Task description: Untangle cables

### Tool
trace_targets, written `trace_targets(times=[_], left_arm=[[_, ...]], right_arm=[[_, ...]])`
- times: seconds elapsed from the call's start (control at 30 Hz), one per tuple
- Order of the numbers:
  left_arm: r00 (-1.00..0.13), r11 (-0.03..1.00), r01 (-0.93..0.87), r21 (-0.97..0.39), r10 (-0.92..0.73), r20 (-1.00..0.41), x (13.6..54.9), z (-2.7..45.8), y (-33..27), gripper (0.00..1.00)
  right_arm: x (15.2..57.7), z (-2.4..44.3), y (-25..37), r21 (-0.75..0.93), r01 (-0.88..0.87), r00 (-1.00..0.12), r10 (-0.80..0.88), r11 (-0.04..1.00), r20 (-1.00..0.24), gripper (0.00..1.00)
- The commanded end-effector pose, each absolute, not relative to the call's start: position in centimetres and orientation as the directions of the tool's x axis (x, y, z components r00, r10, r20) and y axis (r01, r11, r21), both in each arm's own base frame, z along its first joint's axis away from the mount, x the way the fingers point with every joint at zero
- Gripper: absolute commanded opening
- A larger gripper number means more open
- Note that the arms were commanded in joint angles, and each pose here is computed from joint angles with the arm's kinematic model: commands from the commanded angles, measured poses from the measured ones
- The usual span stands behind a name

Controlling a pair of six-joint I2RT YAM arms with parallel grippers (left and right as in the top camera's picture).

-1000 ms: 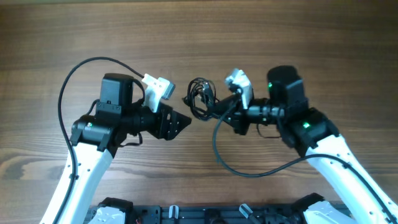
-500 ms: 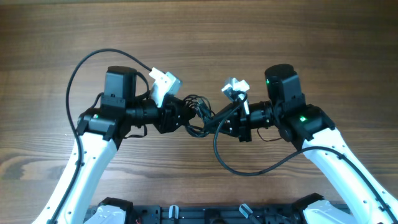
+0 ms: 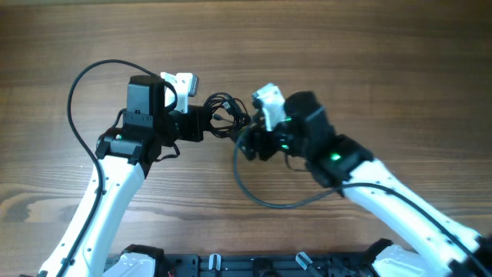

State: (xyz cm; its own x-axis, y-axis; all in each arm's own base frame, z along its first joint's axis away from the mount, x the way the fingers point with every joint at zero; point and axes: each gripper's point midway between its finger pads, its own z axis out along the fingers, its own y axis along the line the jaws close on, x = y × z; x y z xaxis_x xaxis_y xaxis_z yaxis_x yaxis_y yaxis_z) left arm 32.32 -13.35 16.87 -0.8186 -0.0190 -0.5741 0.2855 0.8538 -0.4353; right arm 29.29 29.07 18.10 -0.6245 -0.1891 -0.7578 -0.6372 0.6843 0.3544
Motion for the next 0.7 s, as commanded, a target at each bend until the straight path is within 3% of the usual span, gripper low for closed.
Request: trace_targets(times=[0.0,0.07,0.17,0.2,0.3,0.33,0.47,0.57,0.67], left_arm=[[-0.827,0.84,0.283,-0.463,-0.031,-0.562,32.1,17.0,-13.7,0.04],[-0.821,0.807,0.35,-0.475,0.021,-0.57,31.4,17.2,-14.5,0.04],[-0.83,0.793,0.381,-0.475,0.068,-0.553,30.4,16.7,-14.7,0.04],[-0.836,0.791,0.379,-0.481,0.069,-0.544,30.2,16.6,-14.7,0.04],[-0.839,0.786,0.379,-0.488,0.069,-0.54,29.9,16.8,-14.8,0.04],[-0.832,0.786,0.381,-0.486,0.063,-0.551,30.0,17.1,-14.7,0.04],[-0.769,0.848,0.222,-0.481,-0.151,-0.621,32.2,20.5,-10.4,0.04],[-0.725,0.858,0.157,-0.489,-0.236,-0.647,32.2,22.2,-7.8,0.04],[-0.726,0.845,0.112,-0.523,-0.29,-0.624,32.4,22.3,-7.5,0.04]], right_arm=[[32.4,15.6,29.2,0.254,-0.545,-0.607,-0.166,0.799,-0.777,0.74],[33.3,15.2,30.0,0.271,-0.539,-0.601,-0.138,0.798,-0.788,0.7],[34.4,16.4,30.3,0.304,-0.511,-0.577,-0.059,0.804,-0.814,0.52],[34.8,16.7,30.1,0.32,-0.481,-0.58,-0.022,0.816,-0.815,0.44],[35.4,16.6,29.3,0.333,-0.417,-0.589,0.028,0.846,-0.808,0.08],[35.4,16.3,29.1,0.351,-0.395,-0.609,0.044,0.849,-0.792,0.04],[34.4,13.2,26.8,0.436,-0.196,-0.749,0.153,0.878,-0.645,0.04],[33.2,11.9,26.7,0.432,-0.193,-0.796,0.117,0.881,-0.594,0.1],[30.6,11.8,28.9,0.531,-0.266,-0.862,0.047,0.805,-0.504,0.16]])
